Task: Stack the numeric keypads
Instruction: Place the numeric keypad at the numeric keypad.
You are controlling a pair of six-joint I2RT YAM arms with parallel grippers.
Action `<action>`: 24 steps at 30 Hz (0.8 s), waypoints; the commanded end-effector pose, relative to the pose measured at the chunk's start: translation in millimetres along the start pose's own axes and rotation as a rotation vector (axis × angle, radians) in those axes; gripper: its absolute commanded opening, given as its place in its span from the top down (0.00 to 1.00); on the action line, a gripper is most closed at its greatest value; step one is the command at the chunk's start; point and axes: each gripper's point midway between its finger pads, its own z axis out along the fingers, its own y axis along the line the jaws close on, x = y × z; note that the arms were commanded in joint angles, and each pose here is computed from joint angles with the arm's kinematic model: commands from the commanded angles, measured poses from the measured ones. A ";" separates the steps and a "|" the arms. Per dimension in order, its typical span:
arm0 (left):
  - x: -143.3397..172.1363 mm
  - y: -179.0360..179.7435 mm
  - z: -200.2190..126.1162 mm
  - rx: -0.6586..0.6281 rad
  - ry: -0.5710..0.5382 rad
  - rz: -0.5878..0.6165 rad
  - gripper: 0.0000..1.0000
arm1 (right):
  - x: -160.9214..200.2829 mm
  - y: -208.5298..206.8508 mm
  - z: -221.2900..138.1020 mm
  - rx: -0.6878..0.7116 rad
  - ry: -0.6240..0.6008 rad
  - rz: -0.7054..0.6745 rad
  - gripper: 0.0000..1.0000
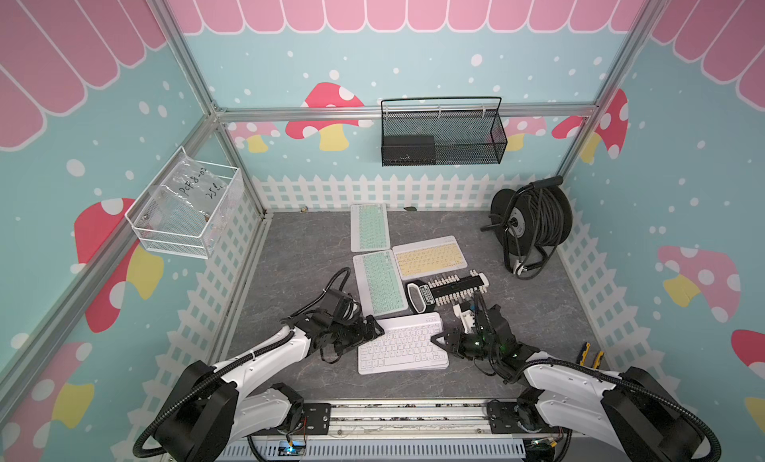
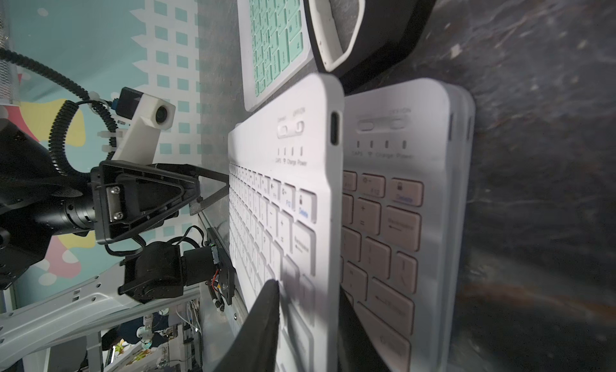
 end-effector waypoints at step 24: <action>-19.3 -26.4 -0.2 0.047 -0.054 0.023 0.03 | -10.6 -9.5 -6.3 0.161 -0.012 -0.086 0.49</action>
